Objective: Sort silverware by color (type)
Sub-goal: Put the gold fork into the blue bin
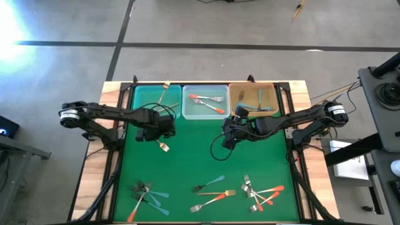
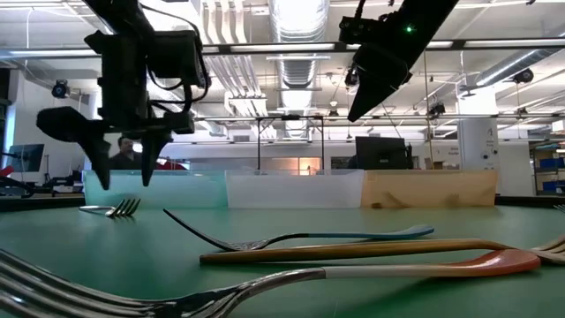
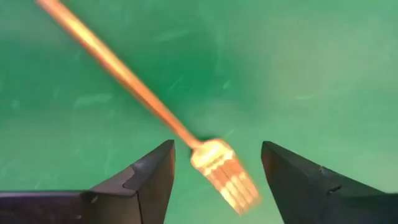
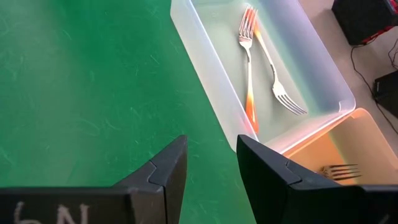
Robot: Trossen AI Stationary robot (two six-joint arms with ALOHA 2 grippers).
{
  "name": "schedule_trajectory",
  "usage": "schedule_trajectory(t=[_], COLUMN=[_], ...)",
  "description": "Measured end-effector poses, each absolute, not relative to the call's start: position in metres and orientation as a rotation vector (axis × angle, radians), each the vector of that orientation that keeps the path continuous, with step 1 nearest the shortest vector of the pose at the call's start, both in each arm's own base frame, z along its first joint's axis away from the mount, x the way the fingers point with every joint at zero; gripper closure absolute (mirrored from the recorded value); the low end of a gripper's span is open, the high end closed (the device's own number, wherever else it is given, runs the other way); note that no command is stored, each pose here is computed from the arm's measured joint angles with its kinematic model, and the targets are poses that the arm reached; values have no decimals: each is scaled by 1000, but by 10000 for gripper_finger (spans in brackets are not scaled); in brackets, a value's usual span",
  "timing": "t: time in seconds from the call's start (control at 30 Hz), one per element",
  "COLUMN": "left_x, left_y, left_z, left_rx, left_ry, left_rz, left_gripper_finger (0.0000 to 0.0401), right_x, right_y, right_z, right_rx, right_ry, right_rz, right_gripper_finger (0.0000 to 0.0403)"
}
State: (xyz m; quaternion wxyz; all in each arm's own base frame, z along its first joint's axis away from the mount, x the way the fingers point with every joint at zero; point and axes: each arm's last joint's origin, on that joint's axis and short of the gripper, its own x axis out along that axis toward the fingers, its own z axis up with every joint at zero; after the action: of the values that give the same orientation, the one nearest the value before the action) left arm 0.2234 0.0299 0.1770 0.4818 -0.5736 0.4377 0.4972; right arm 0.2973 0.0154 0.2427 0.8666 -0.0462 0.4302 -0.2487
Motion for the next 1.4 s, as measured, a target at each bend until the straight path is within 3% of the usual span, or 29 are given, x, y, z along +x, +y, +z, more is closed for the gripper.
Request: schedule_trajectory(t=[0.2,0.4,0.6,0.8,0.97,1.17,1.3,1.4], left_x=[211,221,218,216,209,203,203,202], left_y=[25,27,27,30,30,29,29,29], left_z=[177,176,171,164,152,138,137,138], left_rx=[-1437,-1624,-1792,-1778,-1822,-1804,-1804,-1798], left_ry=[1236,1055,908,696,644,652,652,657], left_rz=[1270,1333,1533,1642,1697,1635,1637,1648], left_gripper_finger=[150,141,140,140,140,140,164,211], right_x=[297,297,297,297,297,297,297,297], right_y=[15,15,15,15,15,15,15,15], right_z=[243,243,243,243,243,243,243,243], right_rx=[-96,-96,-97,-96,-96,-96,-96,-96], right_ry=[901,901,900,901,901,901,901,901], right_rz=[-521,-521,-521,-521,-521,-521,-521,-521], right_gripper_finger=[271,271,271,271,271,271,271,271])
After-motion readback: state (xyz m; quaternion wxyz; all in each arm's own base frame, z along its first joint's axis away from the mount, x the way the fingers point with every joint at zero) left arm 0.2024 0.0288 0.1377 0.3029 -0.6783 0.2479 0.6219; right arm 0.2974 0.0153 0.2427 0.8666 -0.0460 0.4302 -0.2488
